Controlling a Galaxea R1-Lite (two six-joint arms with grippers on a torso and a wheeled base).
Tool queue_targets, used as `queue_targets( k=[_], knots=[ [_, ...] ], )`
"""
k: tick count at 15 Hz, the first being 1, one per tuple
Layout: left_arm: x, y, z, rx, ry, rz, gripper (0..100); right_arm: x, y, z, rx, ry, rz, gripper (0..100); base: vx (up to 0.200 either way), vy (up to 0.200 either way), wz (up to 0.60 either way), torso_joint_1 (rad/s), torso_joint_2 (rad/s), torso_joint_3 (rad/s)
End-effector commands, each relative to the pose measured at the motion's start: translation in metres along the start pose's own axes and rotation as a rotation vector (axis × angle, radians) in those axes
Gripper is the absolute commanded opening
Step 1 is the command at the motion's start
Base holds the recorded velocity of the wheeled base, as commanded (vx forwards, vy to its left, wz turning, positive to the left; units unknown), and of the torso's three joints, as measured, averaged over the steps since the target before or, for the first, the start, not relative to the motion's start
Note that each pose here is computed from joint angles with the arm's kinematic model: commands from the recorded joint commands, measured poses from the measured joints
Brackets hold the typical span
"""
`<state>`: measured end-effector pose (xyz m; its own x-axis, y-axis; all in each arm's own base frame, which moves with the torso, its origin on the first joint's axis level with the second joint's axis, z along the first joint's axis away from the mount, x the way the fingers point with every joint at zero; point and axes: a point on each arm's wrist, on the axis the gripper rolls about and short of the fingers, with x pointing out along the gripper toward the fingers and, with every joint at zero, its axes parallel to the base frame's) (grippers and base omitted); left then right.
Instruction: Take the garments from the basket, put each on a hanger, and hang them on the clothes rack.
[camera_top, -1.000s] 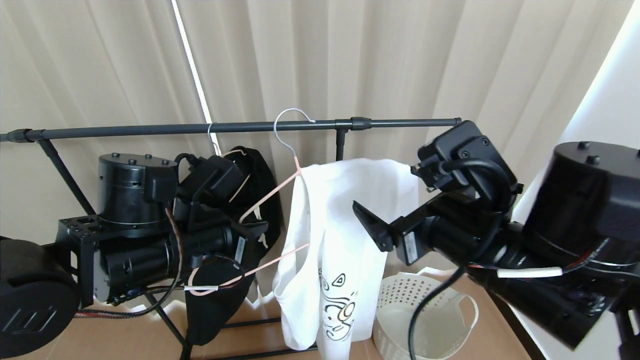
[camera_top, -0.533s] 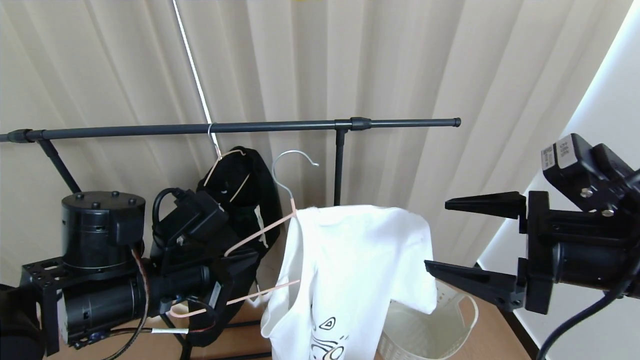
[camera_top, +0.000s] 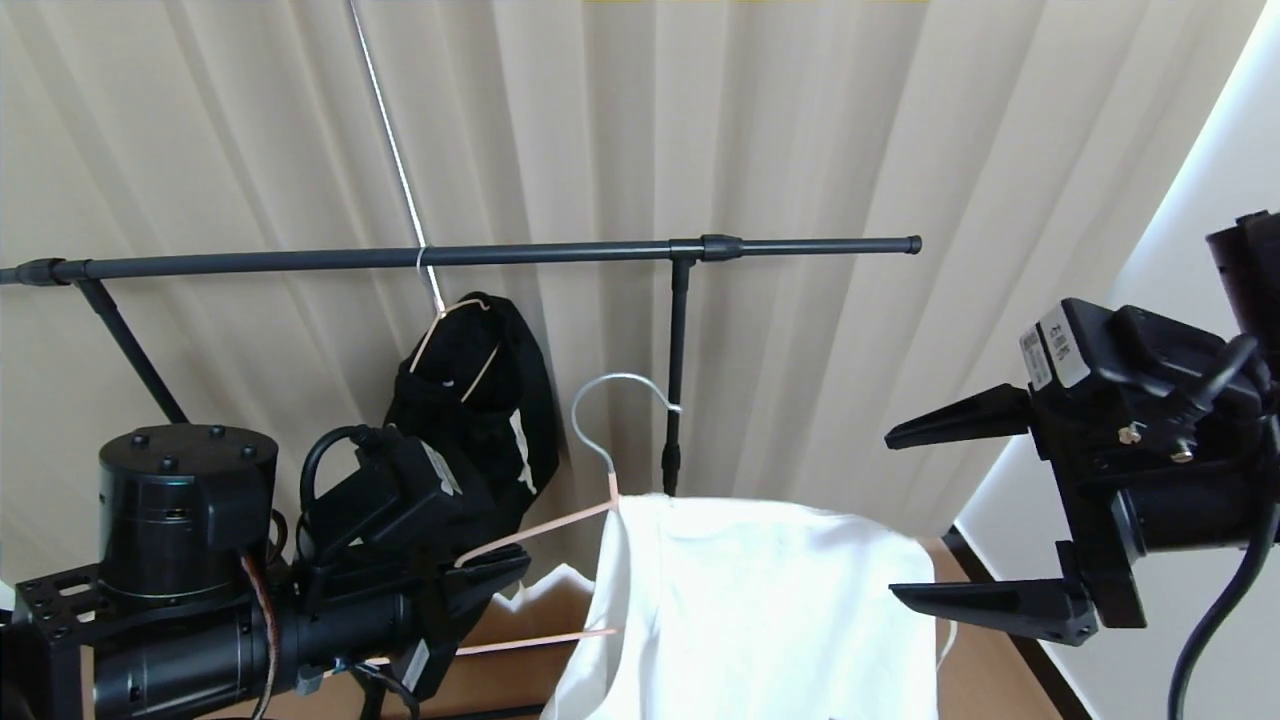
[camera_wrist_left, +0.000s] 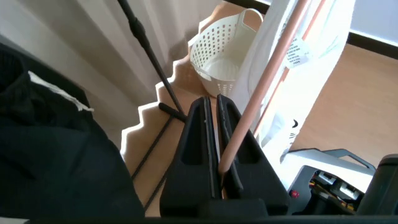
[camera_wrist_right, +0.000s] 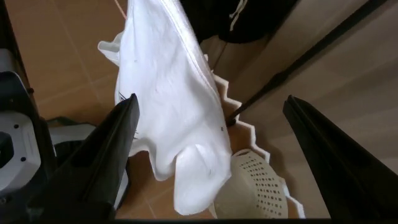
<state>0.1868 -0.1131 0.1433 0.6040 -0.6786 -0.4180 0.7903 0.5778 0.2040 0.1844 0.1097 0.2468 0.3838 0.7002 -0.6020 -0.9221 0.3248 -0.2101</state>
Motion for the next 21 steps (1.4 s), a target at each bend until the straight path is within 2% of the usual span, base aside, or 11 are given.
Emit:
queue_targets(
  k=[1, 2, 4, 7, 10, 11, 15, 21],
  knots=[
    [0.001, 0.0, 0.003, 0.008, -0.007, -0.004, 0, 0.016, -0.024, 0.023, -0.038, 0.078, 0.166, 100, 0.0, 0.0, 0.0, 0.0, 0.0, 0.0],
    [0.002, -0.001, 0.003, 0.009, -0.009, -0.006, 0, 0.025, -0.031, 0.028, -0.032, 0.092, 0.185, 100, 0.0, 0.0, 0.0, 0.0, 0.0, 0.0],
    [0.002, -0.001, 0.002, 0.009, -0.007, -0.009, 0, 0.044, -0.032, 0.033, -0.039, 0.088, 0.237, 100, 0.0, 0.0, 0.0, 0.0, 0.0, 0.0],
    [0.0, 0.0, 0.005, 0.01, -0.018, -0.001, 0, 0.062, -0.036, 0.029, -0.018, 0.109, 0.274, 100, 0.0, 0.0, 0.0, 0.0, 0.0, 0.0],
    [0.002, 0.001, 0.009, 0.014, -0.028, 0.001, 0, 0.063, -0.036, 0.028, -0.017, 0.112, 0.278, 100, 0.0, 0.0, 0.0, 0.0, 0.0, 0.0],
    [0.002, 0.002, 0.011, 0.016, -0.035, 0.004, 0, 0.079, -0.034, 0.029, -0.006, 0.131, 0.308, 100, 0.0, 0.0, 0.0, 0.0, 0.0, 0.0],
    [0.003, 0.001, 0.017, 0.026, -0.053, -0.004, 0, 0.091, -0.039, 0.028, -0.012, 0.118, 0.298, 100, 0.0, 0.0, 0.0, 0.0, 0.0, 0.0],
    [0.004, 0.0, 0.017, 0.029, -0.055, -0.01, 0, 0.086, -0.047, 0.038, -0.026, 0.085, 0.256, 100, 0.0, 0.0, 0.0, 0.0, 0.0, 0.0]
  ],
)
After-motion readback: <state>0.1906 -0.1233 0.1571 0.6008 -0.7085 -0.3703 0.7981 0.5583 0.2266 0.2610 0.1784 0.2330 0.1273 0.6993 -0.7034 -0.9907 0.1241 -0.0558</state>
